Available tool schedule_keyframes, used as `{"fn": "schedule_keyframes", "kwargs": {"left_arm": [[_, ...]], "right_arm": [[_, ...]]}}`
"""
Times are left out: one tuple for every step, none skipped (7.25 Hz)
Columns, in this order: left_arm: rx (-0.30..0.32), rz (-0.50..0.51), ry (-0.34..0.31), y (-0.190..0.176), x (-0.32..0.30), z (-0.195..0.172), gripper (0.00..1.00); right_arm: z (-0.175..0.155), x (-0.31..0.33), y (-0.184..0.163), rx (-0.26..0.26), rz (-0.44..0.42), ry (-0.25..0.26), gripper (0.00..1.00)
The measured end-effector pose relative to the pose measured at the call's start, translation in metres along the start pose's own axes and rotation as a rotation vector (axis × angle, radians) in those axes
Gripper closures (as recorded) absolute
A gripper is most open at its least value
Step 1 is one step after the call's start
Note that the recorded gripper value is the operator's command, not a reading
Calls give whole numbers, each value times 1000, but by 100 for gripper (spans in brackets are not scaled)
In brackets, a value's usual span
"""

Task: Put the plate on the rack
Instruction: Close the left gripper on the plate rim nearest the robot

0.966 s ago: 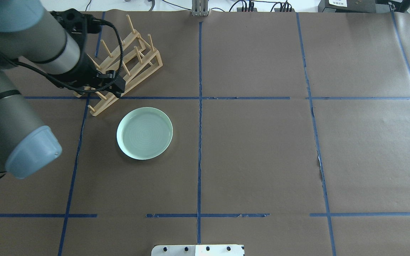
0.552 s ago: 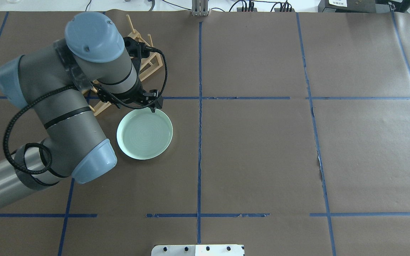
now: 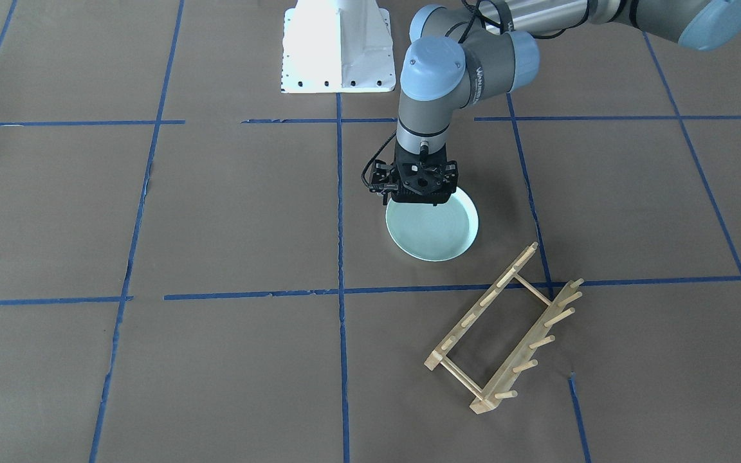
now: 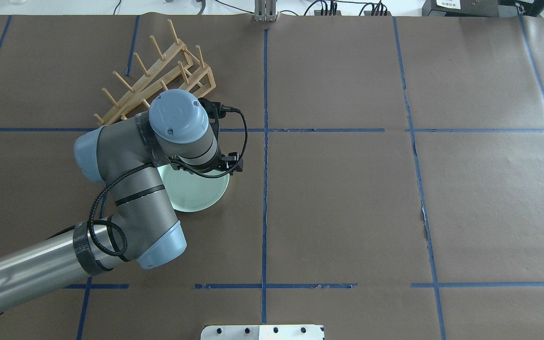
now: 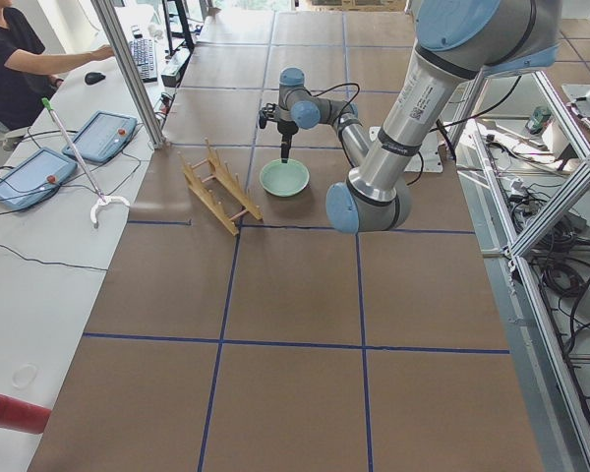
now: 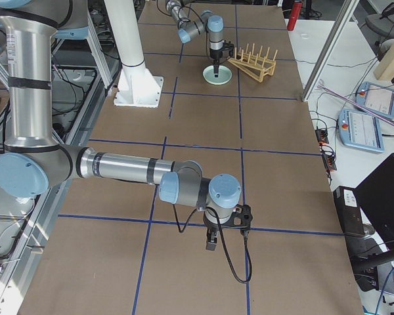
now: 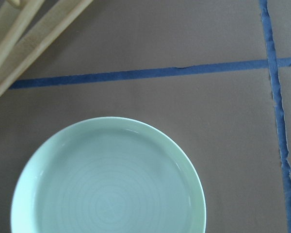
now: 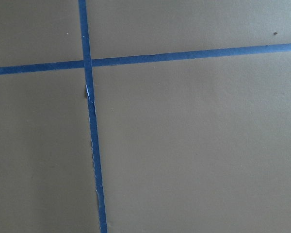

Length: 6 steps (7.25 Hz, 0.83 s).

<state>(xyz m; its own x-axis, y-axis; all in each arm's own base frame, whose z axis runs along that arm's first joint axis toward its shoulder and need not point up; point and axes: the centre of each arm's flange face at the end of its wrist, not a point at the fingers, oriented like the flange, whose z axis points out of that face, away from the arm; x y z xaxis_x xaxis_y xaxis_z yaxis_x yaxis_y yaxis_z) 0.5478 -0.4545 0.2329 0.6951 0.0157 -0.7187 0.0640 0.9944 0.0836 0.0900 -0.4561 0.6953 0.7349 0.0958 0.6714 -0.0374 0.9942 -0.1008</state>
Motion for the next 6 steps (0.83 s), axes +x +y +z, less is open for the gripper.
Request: {"fn": "schedule_keyframes", "kwargs": {"left_arm": [[-8,-26,-1,1,8,16,0],[-7,-33,-6,1,14,26,4],[3,-30,-8,3,17,32,17],[8,-26,-9,5,19,36,26],[10,-22,-6,6,19,39,38],[11,-18,0,8,20,41,57]], "right_arm": [[0,0,0,0,0,0,0],[0,0,0,0,0,0,0],[0,0,0,0,0,0,0],[0,0,0,0,0,0,0],[0,0,0,0,0,0,0],[0,0,0,0,0,0,0]]}}
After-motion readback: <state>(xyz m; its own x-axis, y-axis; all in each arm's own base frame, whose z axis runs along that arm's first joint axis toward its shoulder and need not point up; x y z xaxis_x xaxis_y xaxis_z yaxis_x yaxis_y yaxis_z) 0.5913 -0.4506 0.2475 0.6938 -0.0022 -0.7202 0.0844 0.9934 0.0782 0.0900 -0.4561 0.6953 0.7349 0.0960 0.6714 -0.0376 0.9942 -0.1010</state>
